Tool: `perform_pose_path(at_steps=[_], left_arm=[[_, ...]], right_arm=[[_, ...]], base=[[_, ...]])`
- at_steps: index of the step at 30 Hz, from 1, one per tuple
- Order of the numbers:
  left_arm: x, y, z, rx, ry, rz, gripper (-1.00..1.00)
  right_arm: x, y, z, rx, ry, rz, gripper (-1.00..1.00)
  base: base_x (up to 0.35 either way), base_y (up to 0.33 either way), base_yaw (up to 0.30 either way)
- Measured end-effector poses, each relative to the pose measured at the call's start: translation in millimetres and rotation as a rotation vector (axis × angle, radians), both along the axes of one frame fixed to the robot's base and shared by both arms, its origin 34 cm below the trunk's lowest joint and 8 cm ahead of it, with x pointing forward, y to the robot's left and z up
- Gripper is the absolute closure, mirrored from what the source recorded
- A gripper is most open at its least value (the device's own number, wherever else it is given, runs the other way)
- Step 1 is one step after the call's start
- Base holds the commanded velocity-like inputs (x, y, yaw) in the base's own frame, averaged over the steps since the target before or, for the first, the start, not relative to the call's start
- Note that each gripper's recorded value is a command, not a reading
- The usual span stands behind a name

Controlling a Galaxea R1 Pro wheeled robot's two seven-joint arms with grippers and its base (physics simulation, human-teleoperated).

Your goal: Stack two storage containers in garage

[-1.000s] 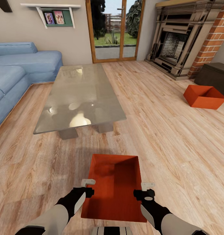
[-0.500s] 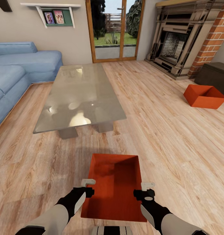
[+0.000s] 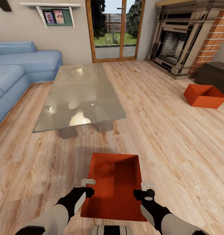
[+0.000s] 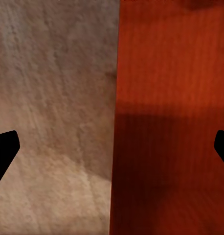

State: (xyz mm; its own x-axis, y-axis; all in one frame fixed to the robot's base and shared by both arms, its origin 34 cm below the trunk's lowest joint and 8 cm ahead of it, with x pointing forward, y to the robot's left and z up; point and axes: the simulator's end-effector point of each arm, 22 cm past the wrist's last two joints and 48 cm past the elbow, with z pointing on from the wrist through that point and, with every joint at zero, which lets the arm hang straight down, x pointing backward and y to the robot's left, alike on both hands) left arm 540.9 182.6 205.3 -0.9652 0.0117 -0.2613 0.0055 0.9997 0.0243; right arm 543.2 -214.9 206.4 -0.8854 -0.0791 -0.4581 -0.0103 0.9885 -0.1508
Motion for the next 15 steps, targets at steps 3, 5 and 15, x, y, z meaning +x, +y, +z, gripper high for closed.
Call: perform_pose_path(at_steps=[3, 5, 15], left_arm=[[-2, 0, -7, 0.0, 0.001, 0.001, -1.0], [-3, 0, -11, 0.0, 0.001, 0.001, -1.0], [-3, 0, -13, -0.001, -0.001, 0.001, -1.0]], right_arm=[[-2, 0, -7, -0.001, 0.0, 0.001, -1.0], [-3, 0, -11, -0.001, 0.001, 0.001, -1.0], [-4, 0, -13, -0.001, 0.0, 0.003, -1.0]], base=[[0.0, 0.0, 0.0], [0.0, 0.0, 0.0], [0.0, 0.0, 0.0]])
